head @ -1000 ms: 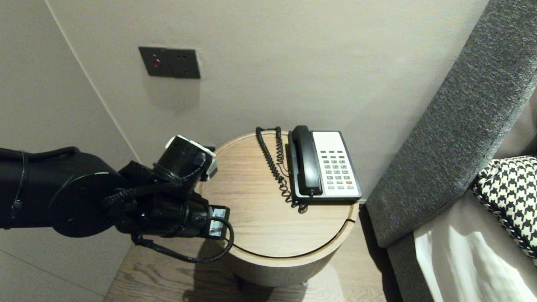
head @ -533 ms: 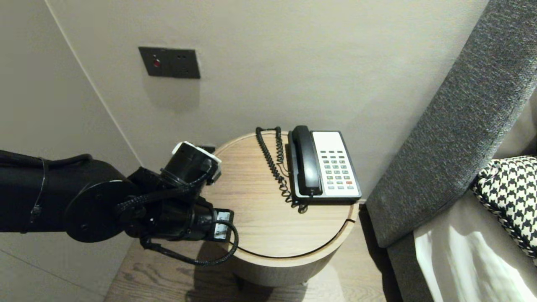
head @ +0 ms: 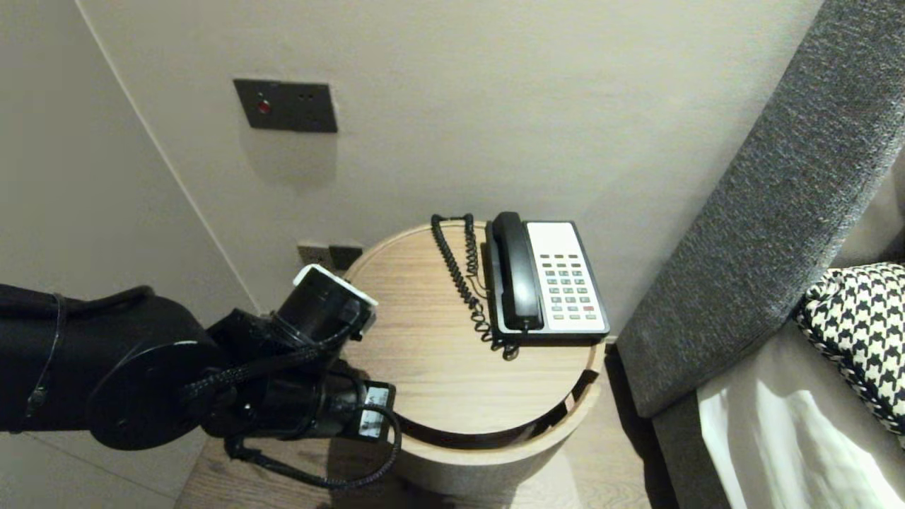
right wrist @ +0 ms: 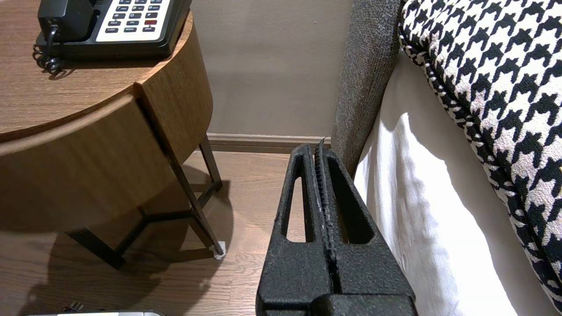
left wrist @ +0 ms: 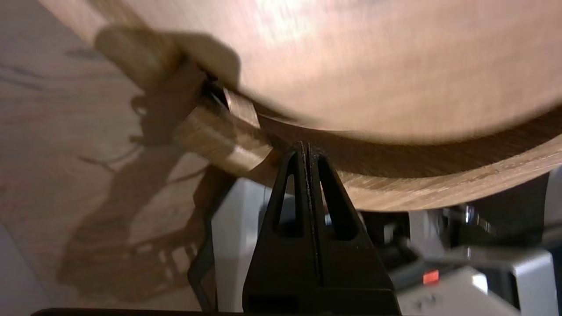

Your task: Open the nightstand drawer

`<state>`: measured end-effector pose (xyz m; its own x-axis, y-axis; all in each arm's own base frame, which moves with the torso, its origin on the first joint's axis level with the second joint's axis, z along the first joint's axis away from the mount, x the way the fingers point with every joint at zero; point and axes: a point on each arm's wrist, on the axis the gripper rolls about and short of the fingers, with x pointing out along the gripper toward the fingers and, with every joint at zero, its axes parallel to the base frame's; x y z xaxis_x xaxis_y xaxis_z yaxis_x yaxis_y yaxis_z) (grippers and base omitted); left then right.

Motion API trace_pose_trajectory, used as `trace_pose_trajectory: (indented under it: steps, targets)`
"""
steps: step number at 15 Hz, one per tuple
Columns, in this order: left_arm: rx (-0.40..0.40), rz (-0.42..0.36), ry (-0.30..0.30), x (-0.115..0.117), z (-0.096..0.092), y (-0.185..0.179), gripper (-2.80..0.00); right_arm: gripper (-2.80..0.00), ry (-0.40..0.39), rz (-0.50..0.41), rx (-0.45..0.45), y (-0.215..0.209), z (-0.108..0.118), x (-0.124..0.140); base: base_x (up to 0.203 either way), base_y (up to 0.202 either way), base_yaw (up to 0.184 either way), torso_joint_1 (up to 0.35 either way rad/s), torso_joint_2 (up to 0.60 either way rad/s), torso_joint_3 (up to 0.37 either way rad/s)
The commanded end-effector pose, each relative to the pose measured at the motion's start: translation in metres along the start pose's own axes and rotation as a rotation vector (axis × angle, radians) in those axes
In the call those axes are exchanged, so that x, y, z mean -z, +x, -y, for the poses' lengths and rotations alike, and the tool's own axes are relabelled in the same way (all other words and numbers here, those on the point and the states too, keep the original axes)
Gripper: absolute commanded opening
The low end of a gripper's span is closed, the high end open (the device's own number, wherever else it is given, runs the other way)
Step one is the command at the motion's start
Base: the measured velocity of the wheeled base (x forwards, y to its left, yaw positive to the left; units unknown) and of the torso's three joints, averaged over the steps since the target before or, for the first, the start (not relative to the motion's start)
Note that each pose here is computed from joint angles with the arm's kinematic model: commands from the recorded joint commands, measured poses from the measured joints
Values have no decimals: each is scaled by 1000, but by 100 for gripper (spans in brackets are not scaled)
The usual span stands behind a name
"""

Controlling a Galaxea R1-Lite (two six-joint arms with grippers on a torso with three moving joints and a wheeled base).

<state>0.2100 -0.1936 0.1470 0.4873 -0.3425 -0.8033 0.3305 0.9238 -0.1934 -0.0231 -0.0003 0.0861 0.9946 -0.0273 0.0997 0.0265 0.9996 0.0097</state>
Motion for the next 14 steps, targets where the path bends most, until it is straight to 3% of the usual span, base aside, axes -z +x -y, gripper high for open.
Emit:
trace_pose_trajectory:
  steps: [1, 8, 14]
  targets:
    - [19, -6, 14, 9, 4, -6, -280, -280, -1, -40, 1, 2, 0, 11, 0, 0, 0, 0, 0, 0]
    - [66, -84, 25, 53, 19, -15, -280, -280, -1, -40, 1, 2, 0, 11, 0, 0, 0, 0, 0, 0]
    - [90, -118, 52, 77, 19, -26, -280, -280, -1, -40, 1, 2, 0, 11, 0, 0, 0, 0, 0, 0]
